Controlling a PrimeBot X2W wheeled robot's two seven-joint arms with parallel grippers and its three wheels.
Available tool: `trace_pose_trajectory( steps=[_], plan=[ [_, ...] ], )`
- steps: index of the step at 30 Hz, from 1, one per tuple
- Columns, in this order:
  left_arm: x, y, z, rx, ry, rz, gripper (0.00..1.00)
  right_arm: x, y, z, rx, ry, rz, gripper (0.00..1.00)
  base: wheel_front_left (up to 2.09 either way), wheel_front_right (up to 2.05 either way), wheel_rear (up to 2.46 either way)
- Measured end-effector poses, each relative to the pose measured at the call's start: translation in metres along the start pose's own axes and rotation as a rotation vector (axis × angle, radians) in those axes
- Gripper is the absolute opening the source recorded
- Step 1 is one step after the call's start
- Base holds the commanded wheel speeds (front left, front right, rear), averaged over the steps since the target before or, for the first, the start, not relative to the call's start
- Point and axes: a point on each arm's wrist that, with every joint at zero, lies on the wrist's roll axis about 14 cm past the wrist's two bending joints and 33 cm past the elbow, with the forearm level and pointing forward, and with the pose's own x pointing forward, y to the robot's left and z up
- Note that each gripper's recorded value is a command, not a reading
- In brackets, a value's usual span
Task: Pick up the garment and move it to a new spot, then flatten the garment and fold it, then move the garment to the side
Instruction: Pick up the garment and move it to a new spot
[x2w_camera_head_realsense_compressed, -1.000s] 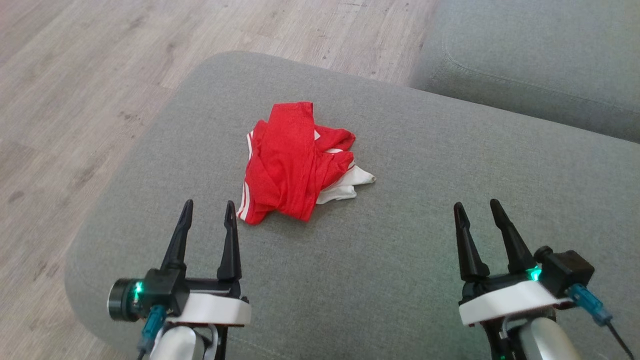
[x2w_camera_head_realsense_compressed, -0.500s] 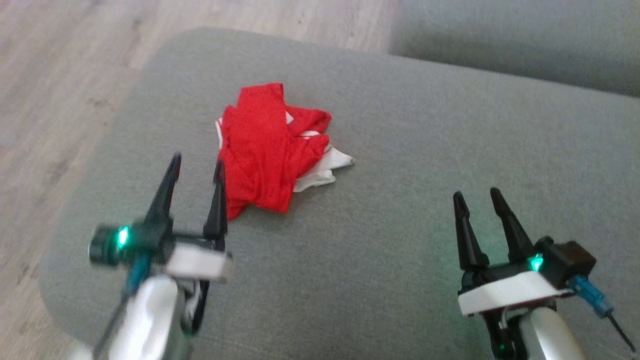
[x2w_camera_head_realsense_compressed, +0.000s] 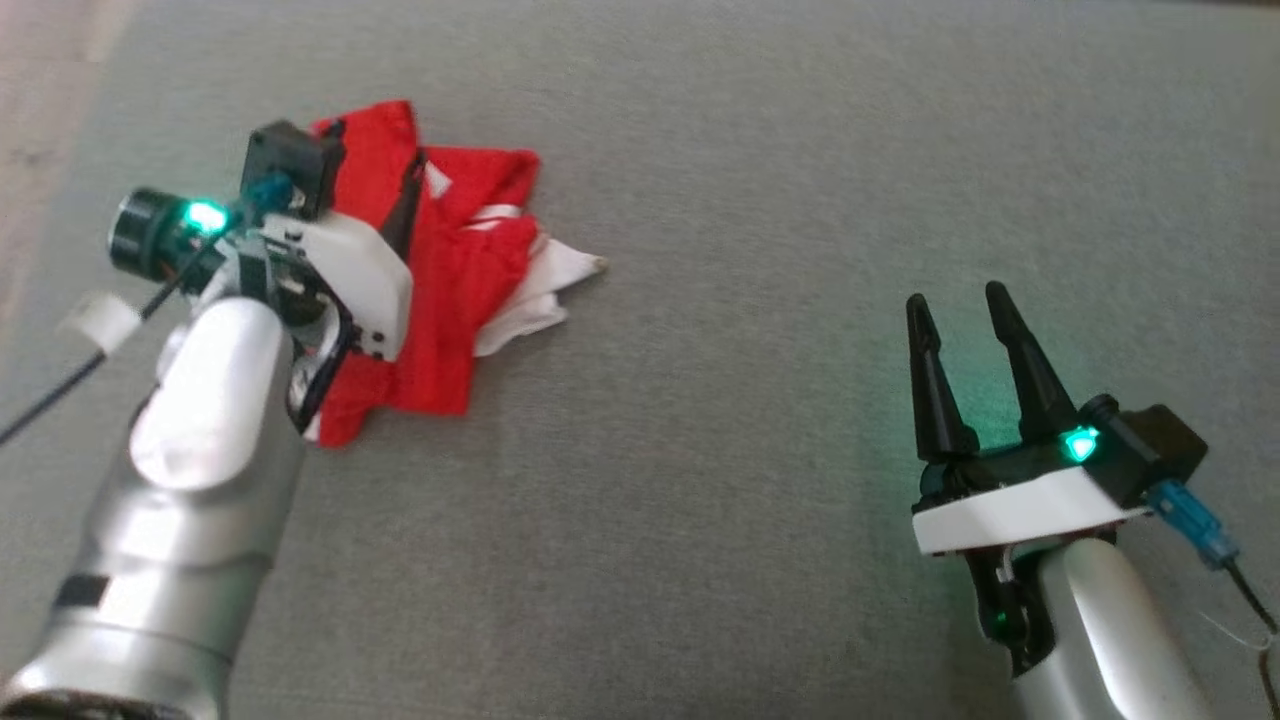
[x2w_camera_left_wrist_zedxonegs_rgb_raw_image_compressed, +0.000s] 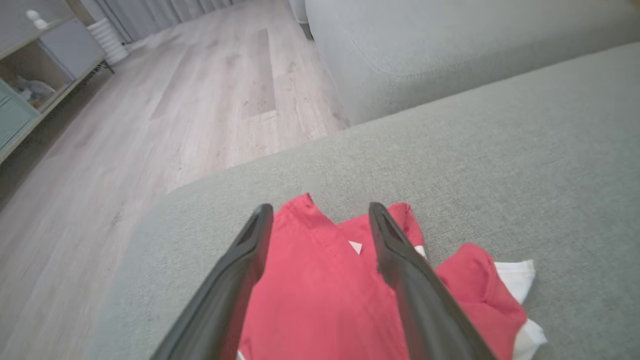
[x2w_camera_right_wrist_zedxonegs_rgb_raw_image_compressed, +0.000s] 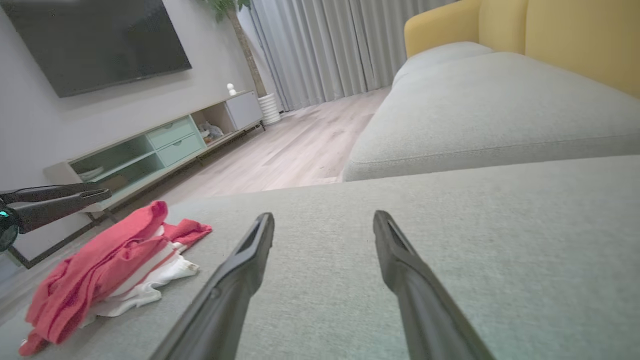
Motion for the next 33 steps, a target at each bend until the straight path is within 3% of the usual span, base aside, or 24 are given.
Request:
trace_pose_trajectory(
  steps=[3,8,16,17,18,19,25,33],
  plan=[
    [0.019,-0.007,-0.008,0.062,0.068,-0.036,1.00,-0.002,-0.014,-0.003,0.001,0.006,-0.038,1.00,0.00,0.00,0.00],
    [0.041,-0.013,-0.022,0.078,0.141,-0.062,1.00,-0.005,-0.031,-0.007,0.001,0.016,-0.080,1.00,0.00,0.00,0.00],
    [0.058,-0.004,-0.039,0.119,0.218,0.021,1.00,-0.008,-0.042,-0.010,0.002,0.024,-0.111,1.00,0.00,0.00,0.00],
    [0.059,-0.002,-0.041,0.125,0.226,0.030,0.75,-0.007,-0.043,-0.010,0.001,0.023,-0.113,1.00,0.00,0.00,0.00],
    [0.059,-0.002,-0.042,0.129,0.233,0.035,0.75,-0.007,-0.043,-0.009,0.000,0.022,-0.113,1.00,0.00,0.00,0.00],
    [0.058,-0.002,-0.044,0.139,0.237,0.032,0.00,-0.007,-0.044,-0.008,-0.001,0.019,-0.114,1.00,0.00,0.00,0.00],
    [0.051,0.004,-0.018,0.138,0.118,0.062,0.00,-0.010,-0.042,0.000,-0.013,0.005,-0.117,1.00,0.00,0.00,0.00],
    [0.031,-0.003,0.078,0.130,-0.272,0.037,0.00,-0.017,-0.036,0.017,-0.031,-0.031,-0.112,1.00,0.00,0.00,0.00]
  ],
)
